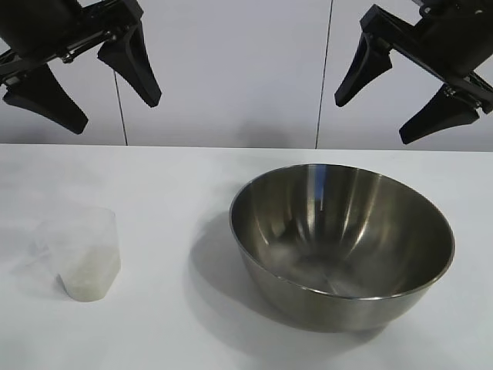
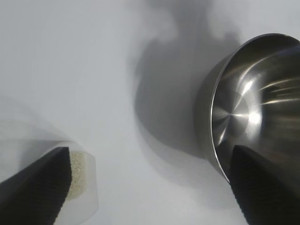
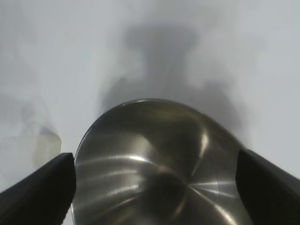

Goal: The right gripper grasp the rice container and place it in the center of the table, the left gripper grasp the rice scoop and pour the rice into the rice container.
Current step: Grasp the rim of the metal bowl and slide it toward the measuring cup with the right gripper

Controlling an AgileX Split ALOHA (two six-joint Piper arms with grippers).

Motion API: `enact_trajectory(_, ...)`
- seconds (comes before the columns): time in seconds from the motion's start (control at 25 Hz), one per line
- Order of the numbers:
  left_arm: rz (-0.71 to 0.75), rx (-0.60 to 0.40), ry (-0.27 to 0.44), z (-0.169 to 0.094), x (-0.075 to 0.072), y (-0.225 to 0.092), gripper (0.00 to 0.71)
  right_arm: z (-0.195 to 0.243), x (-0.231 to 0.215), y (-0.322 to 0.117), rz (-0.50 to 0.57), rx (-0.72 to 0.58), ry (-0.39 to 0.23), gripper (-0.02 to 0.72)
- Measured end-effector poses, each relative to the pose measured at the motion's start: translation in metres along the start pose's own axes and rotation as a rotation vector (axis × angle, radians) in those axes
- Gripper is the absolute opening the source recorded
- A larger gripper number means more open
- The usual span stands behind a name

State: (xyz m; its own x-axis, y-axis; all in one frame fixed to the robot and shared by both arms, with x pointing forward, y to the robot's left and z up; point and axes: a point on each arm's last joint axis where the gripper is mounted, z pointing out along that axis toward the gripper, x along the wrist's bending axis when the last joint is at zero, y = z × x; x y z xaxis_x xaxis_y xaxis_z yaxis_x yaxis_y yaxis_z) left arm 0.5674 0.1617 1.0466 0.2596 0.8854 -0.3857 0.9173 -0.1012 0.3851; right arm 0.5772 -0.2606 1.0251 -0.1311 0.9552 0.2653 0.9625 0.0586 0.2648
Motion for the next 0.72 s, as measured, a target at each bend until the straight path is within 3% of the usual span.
enact_trajectory(0.16, 0.000, 0.000, 0.000, 0.000, 0.000, 0.000, 0.657, 0.001, -0.008, 0.000, -0.018, 0.003, -0.085, 0.642)
enact_trajectory(0.56, 0.000, -0.008, 0.001, 0.000, 0.000, 0.001, 0.657, 0.090, 0.002, -0.016, -0.071, 0.126, -0.095, 0.637)
enact_trajectory(0.72, 0.000, -0.008, 0.001, 0.000, 0.000, 0.001, 0.657, 0.100, 0.005, -0.015, -0.064, 0.116, -0.097, 0.490)
